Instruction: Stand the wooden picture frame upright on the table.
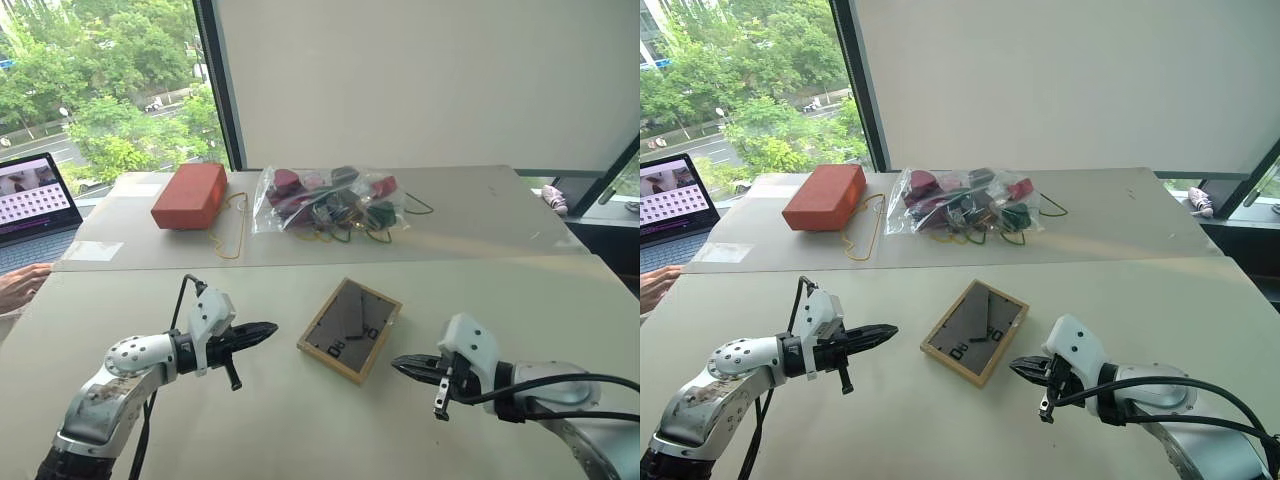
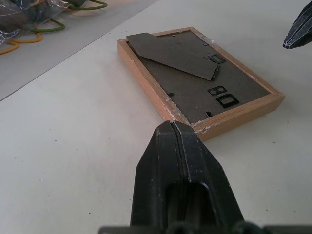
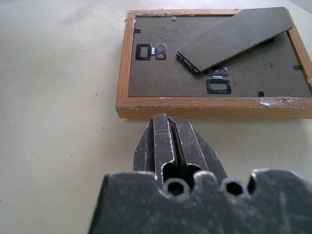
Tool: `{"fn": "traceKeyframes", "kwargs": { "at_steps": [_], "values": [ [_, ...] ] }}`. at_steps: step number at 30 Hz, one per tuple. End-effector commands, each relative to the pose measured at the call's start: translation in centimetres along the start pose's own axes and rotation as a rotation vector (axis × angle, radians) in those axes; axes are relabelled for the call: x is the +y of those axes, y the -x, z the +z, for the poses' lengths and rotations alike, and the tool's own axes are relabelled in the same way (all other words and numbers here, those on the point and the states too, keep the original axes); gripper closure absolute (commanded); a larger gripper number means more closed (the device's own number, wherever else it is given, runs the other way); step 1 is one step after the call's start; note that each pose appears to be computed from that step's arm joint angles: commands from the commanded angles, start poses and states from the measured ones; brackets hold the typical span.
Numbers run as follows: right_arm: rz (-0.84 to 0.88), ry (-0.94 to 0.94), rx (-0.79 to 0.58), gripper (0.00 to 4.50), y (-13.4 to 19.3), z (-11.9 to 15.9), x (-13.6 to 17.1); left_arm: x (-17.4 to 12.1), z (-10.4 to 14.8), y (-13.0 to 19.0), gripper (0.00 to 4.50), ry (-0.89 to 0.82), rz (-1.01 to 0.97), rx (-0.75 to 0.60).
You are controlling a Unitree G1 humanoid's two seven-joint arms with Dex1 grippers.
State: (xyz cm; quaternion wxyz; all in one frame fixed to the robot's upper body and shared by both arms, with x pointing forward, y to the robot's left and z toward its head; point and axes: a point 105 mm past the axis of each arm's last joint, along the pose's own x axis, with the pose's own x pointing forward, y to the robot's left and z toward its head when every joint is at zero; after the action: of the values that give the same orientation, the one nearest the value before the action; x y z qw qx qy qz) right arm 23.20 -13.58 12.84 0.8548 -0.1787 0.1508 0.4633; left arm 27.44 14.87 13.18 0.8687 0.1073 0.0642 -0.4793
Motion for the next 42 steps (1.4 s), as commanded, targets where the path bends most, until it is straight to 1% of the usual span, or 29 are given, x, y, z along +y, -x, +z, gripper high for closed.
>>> {"fn": "traceKeyframes", "kwargs": {
  "at_steps": [1, 4, 8, 12, 14, 16, 18, 22, 27, 29, 35, 42],
  "values": [
    [-0.053, 0.007, 0.023, 4.47, -0.1, -0.4, -0.6, 1.0, 0.3, -1.1, 4.5, -0.077, 0.009, -0.004],
    [-0.219, -0.076, 0.129, 4.47, -0.6, -3.0, -2.9, 2.7, -1.9, -4.1, 4.5, -0.199, 0.004, 0.1],
    [-0.308, -0.068, 0.188, 4.47, -1.3, -3.8, -4.4, 3.9, -3.3, -6.2, 4.5, -0.299, -0.013, 0.149],
    [-0.348, -0.022, 0.206, 4.47, -3.4, -3.3, -5.6, 3.5, -4.1, -7.6, 4.5, -0.388, -0.061, 0.189],
    [-0.339, 0.003, 0.195, 4.47, -4.8, -2.5, -5.9, 2.6, -4.6, -8.1, 4.5, -0.431, -0.104, 0.194],
    [-0.32, 0.039, 0.162, 4.47, -6.7, -0.9, -6.2, 1.1, -4.1, -8.5, 4.5, -0.438, -0.15, 0.159],
    [-0.306, 0.062, 0.143, 4.47, -7.9, 0.1, -6.3, 0.3, -3.8, -8.3, 4.5, -0.436, -0.171, 0.139],
    [-0.245, 0.097, 0.117, 4.47, -9.5, 1.4, -5.6, -1.0, -3.9, -5.3, 4.5, -0.405, -0.203, 0.156],
    [-0.201, 0.106, 0.121, 4.47, -10.2, 1.4, -4.8, -1.4, -5.7, -1.8, 4.5, -0.352, -0.162, 0.257],
    [-0.183, 0.108, 0.126, 4.47, -10.2, 1.3, -4.4, -1.2, -5.9, -1.1, 4.5, -0.34, -0.138, 0.281],
    [-0.123, 0.096, 0.149, 4.47, -9.9, 0.8, -3.1, 0.5, -5.9, -0.7, 4.5, -0.356, -0.051, 0.299],
    [0.0, 0.067, 0.158, 4.47, -9.7, 0.5, 0.1, 1.2, -5.2, -2.3, 4.5, -0.401, -0.047, 0.262]
  ]
}}
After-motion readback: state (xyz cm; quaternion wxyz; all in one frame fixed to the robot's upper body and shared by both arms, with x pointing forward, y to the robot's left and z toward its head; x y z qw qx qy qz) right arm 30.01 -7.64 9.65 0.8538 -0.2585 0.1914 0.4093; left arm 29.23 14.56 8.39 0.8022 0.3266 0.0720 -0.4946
